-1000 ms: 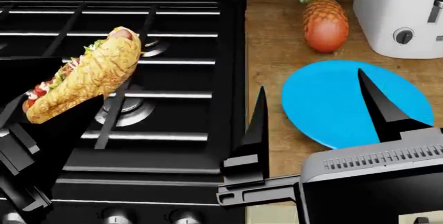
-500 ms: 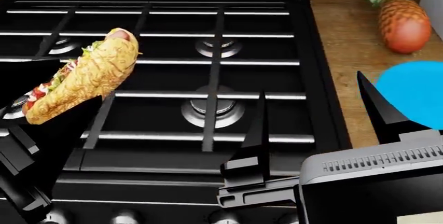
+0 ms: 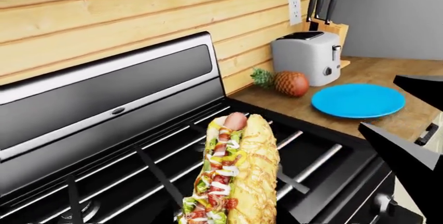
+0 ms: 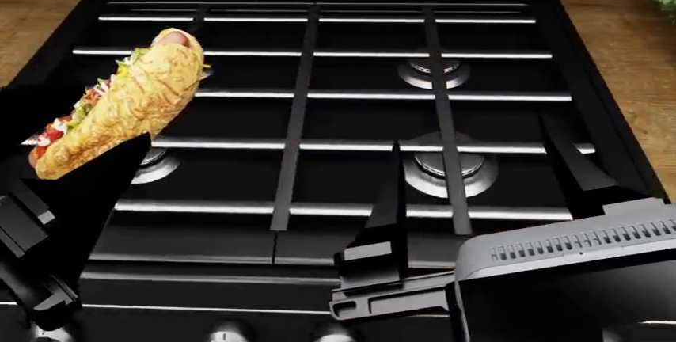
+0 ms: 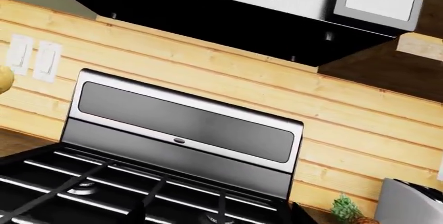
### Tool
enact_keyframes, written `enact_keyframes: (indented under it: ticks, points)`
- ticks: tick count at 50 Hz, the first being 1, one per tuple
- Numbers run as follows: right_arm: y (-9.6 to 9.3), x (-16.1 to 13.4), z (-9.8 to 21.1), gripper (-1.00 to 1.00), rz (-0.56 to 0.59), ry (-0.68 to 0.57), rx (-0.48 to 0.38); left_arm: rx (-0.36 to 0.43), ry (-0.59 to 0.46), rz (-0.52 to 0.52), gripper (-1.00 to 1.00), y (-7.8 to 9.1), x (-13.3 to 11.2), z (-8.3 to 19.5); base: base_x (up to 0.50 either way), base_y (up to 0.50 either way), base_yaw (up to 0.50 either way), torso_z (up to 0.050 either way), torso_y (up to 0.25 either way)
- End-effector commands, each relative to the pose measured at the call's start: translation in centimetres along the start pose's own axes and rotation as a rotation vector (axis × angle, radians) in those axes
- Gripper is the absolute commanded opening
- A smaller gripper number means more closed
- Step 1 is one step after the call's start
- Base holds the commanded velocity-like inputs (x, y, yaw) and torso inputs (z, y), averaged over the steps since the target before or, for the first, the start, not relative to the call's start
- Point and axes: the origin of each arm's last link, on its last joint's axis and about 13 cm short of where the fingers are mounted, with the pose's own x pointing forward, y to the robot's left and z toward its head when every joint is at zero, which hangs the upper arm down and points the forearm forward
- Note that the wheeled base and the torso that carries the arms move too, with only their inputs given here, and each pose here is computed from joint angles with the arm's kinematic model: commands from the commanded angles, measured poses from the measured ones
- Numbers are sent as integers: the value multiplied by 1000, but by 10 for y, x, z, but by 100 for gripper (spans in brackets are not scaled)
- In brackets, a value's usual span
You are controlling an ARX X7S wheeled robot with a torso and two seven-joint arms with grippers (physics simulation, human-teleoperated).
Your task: Pick the hot dog from the counter and place it in the microwave.
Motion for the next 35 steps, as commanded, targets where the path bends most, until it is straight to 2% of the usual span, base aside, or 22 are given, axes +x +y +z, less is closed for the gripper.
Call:
enact_keyframes:
  ticks: [1, 6, 12, 15, 19, 26, 31, 35]
  points:
    - [1, 2, -2, 100, 8, 28, 23, 0, -135, 41, -100, -1, 5, 22, 0, 0, 0, 0, 0]
    - [1, 10, -3, 100, -1, 26, 27, 72, -320, 115, -100, 7, 16, 63, 0, 0, 0, 0, 0]
    - [2, 18, -6, 100, 1, 12, 32, 101, -501, 176, -100, 20, 29, 113, 0, 0, 0, 0, 0]
    - [2, 20, -7, 100, -4, 9, 33, 116, -534, 180, -100, 24, 34, 129, 0, 0, 0, 0, 3]
    - [2, 25, -9, 100, -12, 6, 31, 177, -590, 180, -100, 29, 43, 155, 0, 0, 0, 0, 0]
    - [3, 28, -10, 100, -12, -8, 41, 183, -670, 236, -100, 45, 63, 199, 0, 0, 0, 0, 0]
    - [3, 28, -9, 100, -15, -11, 46, 163, -675, 285, -100, 57, 71, 223, 0, 0, 0, 0, 0]
    - [2, 26, -5, 100, -14, -22, 43, 112, -642, 379, -100, 76, 86, 246, 0, 0, 0, 0, 0]
